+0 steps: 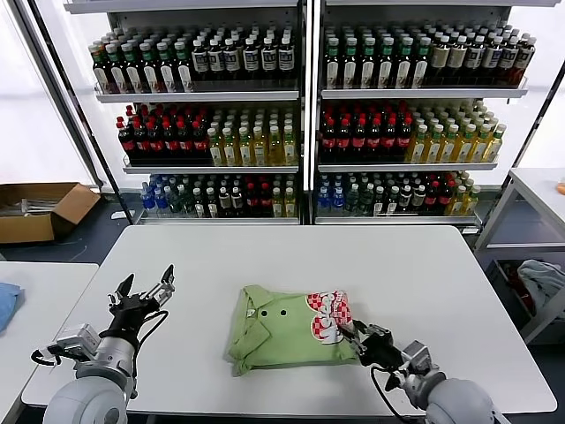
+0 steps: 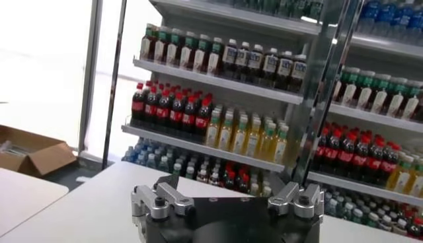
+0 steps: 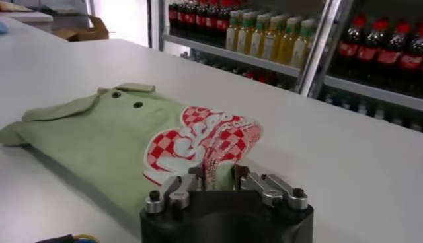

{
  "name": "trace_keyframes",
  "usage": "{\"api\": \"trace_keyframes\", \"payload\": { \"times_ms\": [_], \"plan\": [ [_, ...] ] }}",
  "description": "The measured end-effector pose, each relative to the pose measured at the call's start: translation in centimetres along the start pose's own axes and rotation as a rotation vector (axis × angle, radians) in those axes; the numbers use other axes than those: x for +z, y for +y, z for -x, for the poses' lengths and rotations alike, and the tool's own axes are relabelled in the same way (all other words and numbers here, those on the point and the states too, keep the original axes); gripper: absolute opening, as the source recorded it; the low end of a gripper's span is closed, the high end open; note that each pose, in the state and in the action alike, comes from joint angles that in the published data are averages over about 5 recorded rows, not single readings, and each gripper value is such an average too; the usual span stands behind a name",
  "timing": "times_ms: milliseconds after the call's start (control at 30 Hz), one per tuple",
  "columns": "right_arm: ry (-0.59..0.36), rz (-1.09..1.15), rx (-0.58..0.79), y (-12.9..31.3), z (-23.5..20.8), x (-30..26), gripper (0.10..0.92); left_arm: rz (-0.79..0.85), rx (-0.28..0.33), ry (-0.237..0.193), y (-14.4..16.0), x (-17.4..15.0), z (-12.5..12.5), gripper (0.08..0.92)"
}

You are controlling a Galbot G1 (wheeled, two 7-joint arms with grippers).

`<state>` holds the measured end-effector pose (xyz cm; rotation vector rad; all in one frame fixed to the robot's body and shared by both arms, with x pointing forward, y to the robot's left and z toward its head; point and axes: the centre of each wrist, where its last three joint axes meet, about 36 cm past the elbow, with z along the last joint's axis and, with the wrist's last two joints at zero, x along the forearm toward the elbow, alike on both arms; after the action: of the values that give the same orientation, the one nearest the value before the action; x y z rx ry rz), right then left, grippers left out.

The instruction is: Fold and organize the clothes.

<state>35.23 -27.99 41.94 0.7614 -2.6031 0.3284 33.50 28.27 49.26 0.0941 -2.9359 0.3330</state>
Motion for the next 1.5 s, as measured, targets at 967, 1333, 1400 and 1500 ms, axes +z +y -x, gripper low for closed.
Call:
{"api": "trace_keyframes", "payload": {
  "times_ms": [967, 1333, 1400, 1500],
  "plan": [
    [-0.023, 0.199, 0.031, 4.3, 8.0, -0.3, 0.823, 0.010, 0.001, 0.007, -0.2, 0.5, -0.5, 0.823],
    [-0.111, 0.201, 0.019, 6.0, 8.7, -4.2, 0.823, 0.015, 0.000, 0.009, -0.2, 0.5, -0.8, 0.823],
    [-0.126, 0.199, 0.011, 6.6, 9.1, -4.9, 0.823, 0.014, 0.000, 0.009, -0.2, 0.5, -0.8, 0.823],
    [-0.125, 0.193, 0.004, 7.7, 10.1, -5.4, 0.823, 0.015, -0.002, 0.008, -0.2, 0.5, -0.9, 0.823]
  ]
}}
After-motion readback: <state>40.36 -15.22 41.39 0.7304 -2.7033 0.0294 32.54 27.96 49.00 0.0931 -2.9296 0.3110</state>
